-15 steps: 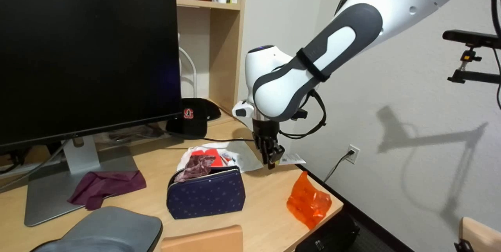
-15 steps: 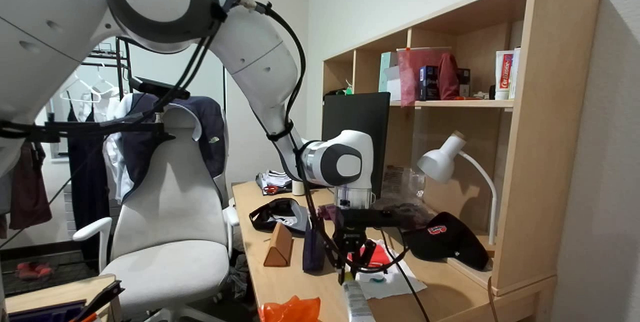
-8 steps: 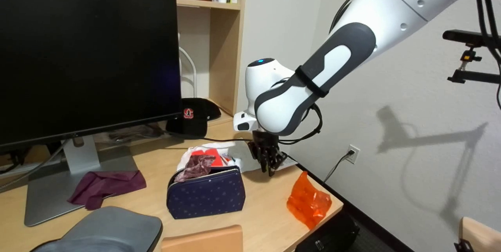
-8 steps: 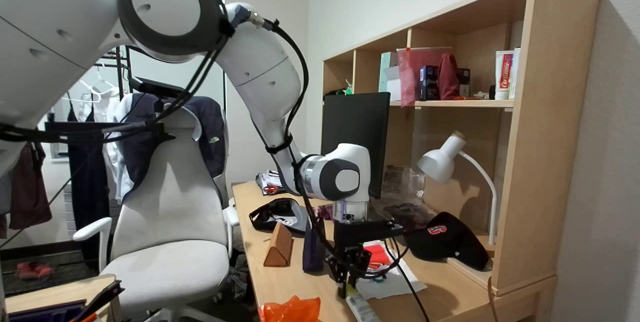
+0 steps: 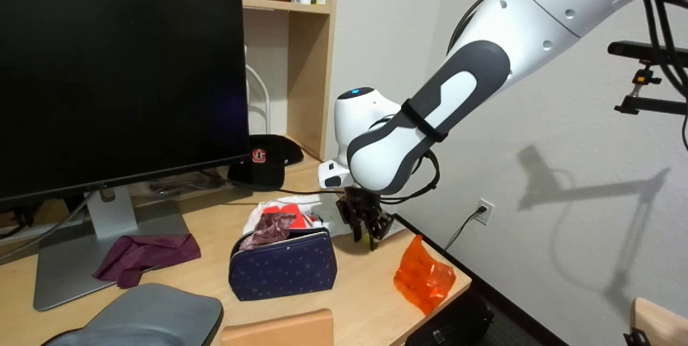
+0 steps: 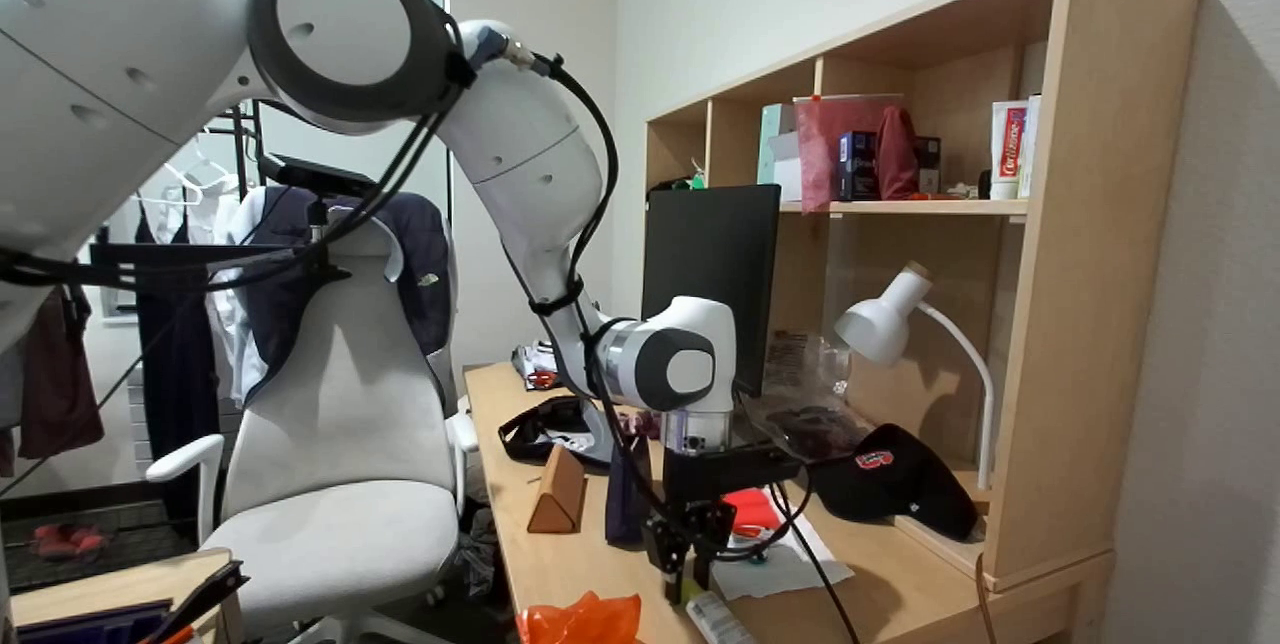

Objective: Move the bottle to the right edge of the desk

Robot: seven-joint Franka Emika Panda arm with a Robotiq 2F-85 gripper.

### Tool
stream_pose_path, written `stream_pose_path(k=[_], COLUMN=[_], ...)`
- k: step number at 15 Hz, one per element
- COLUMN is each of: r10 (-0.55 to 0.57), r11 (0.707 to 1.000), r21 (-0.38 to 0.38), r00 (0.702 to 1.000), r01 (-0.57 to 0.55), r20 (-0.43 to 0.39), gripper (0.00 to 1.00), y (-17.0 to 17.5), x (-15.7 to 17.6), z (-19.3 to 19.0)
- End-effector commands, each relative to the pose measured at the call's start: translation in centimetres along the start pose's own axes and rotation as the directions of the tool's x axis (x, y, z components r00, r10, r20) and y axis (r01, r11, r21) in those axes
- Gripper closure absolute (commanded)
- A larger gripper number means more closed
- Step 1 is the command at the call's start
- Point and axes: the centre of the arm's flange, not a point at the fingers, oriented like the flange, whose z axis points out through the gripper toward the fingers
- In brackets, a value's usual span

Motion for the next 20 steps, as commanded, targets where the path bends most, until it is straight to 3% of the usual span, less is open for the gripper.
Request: stream_pose_path(k=[1, 5, 6, 10, 15, 20], r10=[0.139, 0.260, 0.314, 0.506, 0.710, 0.851], r11=[0.987, 0.955, 0.938, 0.848, 0.682, 0.492], r21=[-0.074, -0.110, -0.093, -0.071, -0.032, 0.087], r00=[0.988, 0.956, 0.934, 0.842, 0.672, 0.458], r01=[-0.143, -0.275, -0.333, -0.525, -0.730, -0.866], r20=[-0.065, -0.137, -0.173, -0.190, -0.211, -0.255], gripper=[0.24, 0.01, 0.00, 0.00, 0.00, 0.00], y=[-0.6, -0.9, -1.3, -3.1, -5.8, -6.8], x=[-0.3, -0.3, -0.6, -4.0, -9.2, -11.0], z=[-1.2, -3.6, -4.6, -9.3, -13.6, -13.6])
